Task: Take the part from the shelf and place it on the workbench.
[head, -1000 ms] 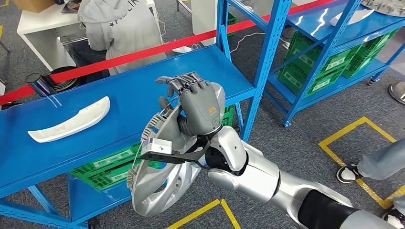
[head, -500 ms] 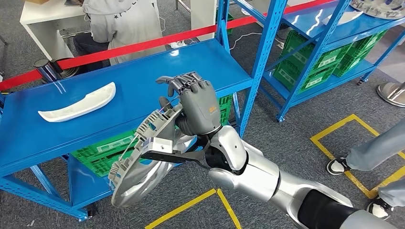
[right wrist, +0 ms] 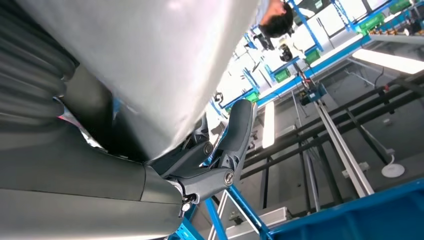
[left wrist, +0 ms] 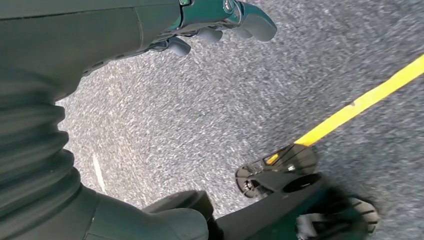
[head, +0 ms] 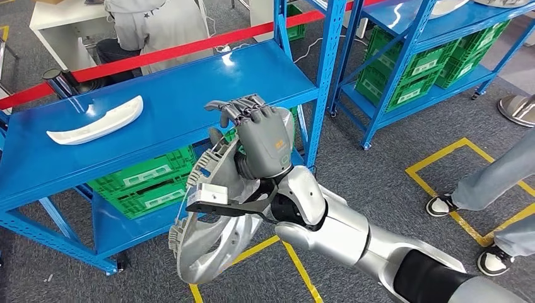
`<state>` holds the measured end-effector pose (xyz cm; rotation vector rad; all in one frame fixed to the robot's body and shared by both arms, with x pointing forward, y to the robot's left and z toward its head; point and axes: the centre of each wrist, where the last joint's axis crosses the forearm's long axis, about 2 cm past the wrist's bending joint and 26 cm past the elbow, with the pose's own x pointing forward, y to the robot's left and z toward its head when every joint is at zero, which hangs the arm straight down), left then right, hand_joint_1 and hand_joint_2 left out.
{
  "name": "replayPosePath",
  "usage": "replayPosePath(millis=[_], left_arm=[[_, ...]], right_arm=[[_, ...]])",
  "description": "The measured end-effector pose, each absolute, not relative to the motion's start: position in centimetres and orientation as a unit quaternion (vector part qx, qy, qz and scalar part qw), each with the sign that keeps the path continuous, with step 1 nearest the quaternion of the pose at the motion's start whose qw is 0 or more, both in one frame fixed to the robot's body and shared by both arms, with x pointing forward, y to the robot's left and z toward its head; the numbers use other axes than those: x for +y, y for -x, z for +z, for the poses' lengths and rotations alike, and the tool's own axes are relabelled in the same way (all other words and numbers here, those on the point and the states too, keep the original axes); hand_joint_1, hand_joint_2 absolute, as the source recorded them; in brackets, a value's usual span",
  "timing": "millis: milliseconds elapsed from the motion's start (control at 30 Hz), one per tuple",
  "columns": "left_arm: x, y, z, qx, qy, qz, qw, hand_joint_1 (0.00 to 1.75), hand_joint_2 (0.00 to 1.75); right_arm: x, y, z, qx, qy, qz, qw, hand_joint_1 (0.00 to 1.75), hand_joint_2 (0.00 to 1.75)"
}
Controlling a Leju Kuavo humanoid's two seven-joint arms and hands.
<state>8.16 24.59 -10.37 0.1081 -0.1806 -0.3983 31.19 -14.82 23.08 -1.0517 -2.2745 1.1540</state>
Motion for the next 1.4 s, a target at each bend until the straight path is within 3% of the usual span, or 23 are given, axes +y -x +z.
replayPosePath(millis=[1400], left_arm=[[26.2, -7.5, -10.6, -0.081, -0.067, -0.199, 0.974, 0.0, 1.75]], right_arm=[[-13.3, -31.2, 24.3, -0.822, 0.357, 0.398, 0.196, 1.75, 1.75]])
